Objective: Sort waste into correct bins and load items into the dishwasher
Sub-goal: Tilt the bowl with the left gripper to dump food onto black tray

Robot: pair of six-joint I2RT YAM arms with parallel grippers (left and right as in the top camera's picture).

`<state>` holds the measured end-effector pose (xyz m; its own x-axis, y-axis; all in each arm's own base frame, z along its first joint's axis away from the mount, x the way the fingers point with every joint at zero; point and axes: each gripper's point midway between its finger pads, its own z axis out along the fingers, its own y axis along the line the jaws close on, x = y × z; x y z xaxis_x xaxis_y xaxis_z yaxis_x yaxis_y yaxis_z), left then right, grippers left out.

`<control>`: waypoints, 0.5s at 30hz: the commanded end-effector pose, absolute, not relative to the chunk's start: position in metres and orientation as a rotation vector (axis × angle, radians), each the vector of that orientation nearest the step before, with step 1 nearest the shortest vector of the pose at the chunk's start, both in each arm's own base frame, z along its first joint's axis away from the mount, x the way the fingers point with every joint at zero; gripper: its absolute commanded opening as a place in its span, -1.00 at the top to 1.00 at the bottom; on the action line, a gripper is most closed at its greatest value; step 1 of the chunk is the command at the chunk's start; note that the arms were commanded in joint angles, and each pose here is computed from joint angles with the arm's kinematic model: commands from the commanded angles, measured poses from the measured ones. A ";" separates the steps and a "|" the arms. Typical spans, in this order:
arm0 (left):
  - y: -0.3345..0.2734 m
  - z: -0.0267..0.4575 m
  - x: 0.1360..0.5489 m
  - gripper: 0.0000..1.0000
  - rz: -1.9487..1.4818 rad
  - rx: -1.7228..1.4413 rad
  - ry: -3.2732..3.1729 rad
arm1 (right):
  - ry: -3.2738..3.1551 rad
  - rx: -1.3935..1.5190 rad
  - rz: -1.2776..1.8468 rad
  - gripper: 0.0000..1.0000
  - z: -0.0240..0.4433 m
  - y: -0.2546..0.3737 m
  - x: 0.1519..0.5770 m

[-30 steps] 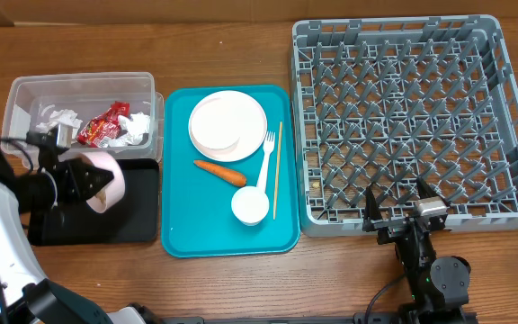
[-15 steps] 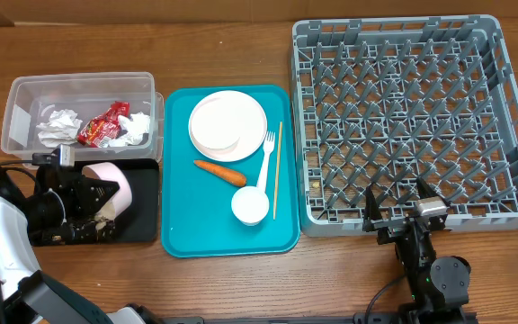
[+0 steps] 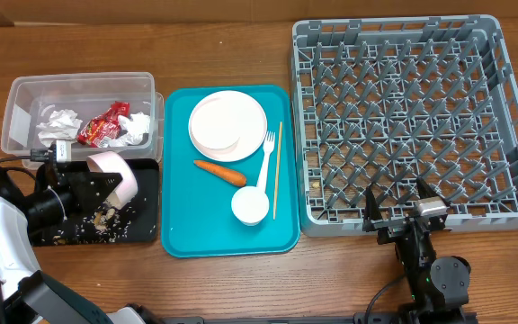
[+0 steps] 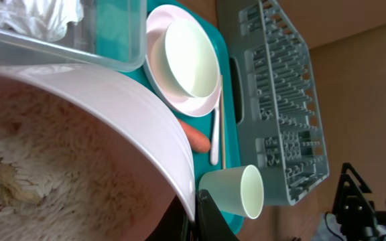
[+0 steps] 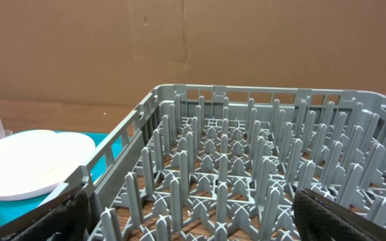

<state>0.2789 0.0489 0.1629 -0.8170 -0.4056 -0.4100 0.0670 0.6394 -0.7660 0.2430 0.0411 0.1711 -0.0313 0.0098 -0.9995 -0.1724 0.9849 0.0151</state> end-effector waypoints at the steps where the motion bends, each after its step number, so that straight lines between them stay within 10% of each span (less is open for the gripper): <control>1: 0.043 0.183 0.283 0.91 -1.157 -0.209 2.178 | 1.593 -0.131 0.157 -1.00 0.169 0.043 0.243; 15: 0.038 0.196 0.284 0.92 -1.227 -0.215 2.104 | 1.593 -0.131 0.157 -1.00 0.169 0.043 0.243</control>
<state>0.2848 0.0408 0.1835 -0.7795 -0.4441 -0.4418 0.1414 0.5622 -0.8148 0.2430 0.0410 0.1711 -0.0313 0.0098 -0.9995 -0.1720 0.9850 0.0151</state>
